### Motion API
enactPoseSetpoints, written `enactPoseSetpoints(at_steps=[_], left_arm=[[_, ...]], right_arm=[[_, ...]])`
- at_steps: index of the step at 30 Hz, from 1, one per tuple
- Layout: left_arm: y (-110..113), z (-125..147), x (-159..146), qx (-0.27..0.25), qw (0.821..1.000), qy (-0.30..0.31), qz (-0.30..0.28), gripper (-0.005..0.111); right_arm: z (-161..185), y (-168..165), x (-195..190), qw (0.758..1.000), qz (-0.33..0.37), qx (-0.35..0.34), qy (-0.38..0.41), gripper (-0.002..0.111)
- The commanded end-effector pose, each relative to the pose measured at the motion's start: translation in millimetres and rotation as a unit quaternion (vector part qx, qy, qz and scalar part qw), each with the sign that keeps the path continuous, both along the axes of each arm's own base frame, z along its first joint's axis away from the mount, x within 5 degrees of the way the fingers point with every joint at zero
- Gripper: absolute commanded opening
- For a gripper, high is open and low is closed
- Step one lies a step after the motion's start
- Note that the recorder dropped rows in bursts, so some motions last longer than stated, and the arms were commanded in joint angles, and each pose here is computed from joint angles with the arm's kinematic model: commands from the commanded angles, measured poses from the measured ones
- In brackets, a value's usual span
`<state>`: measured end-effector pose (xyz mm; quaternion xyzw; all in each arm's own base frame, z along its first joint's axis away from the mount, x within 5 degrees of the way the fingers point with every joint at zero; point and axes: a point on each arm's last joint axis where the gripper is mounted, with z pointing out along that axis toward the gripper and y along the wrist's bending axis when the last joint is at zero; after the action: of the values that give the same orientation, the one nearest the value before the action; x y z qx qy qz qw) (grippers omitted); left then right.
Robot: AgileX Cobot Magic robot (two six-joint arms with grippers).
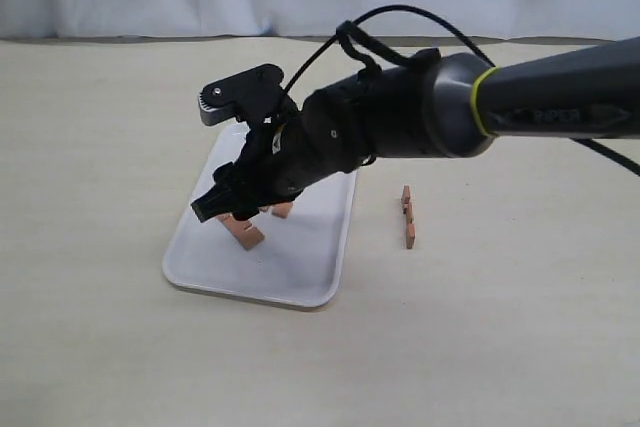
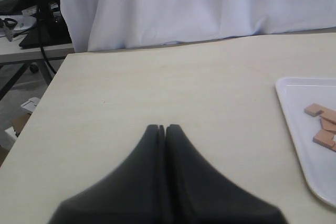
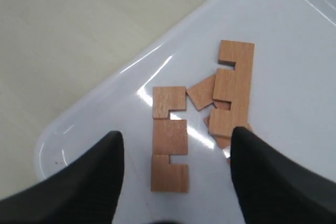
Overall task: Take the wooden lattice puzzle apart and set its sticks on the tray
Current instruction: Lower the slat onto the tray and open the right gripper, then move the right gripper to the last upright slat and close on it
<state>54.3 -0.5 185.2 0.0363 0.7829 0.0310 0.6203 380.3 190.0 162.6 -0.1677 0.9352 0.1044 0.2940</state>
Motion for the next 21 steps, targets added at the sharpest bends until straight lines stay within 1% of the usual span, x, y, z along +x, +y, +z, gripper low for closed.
enactPoseSetpoints(at_steps=[1, 3, 6, 8, 14, 16, 18, 21], left_arm=[[0.0, 0.1, 0.0, 0.0, 1.0, -0.005, 0.0, 0.0], [0.0, 0.1, 0.0, 0.0, 1.0, -0.005, 0.0, 0.0], [0.0, 0.1, 0.0, 0.0, 1.0, -0.005, 0.0, 0.0], [0.0, 0.1, 0.0, 0.0, 1.0, -0.005, 0.0, 0.0], [0.0, 0.1, 0.0, 0.0, 1.0, -0.005, 0.0, 0.0], [0.0, 0.1, 0.0, 0.0, 1.0, -0.005, 0.0, 0.0], [0.0, 0.1, 0.0, 0.0, 1.0, -0.005, 0.0, 0.0], [0.0, 0.1, 0.0, 0.0, 1.0, -0.005, 0.0, 0.0]], right_arm=[[22.6, -8.2, 1.3, 1.0, -0.002, -0.01, 0.025, 0.045], [28.3, -16.3, 2.5, 0.999, -0.01, -0.013, 0.035, 0.036], [33.9, -30.8, 3.9, 0.998, -0.025, -0.016, 0.046, 0.027], [36.2, -42.2, 5.3, 0.998, -0.037, -0.019, 0.056, 0.025], [33.8, -78.2, 8.4, 0.992, -0.07, -0.039, 0.099, 0.025], [32.4, -88.7, 7.9, 0.989, -0.079, -0.048, 0.117, 0.028], [31.4, -98.6, 7.7, 0.986, -0.089, -0.057, 0.129, 0.036], [30.3, -112.9, 8.0, 0.98, -0.12, -0.074, 0.141, 0.052]])
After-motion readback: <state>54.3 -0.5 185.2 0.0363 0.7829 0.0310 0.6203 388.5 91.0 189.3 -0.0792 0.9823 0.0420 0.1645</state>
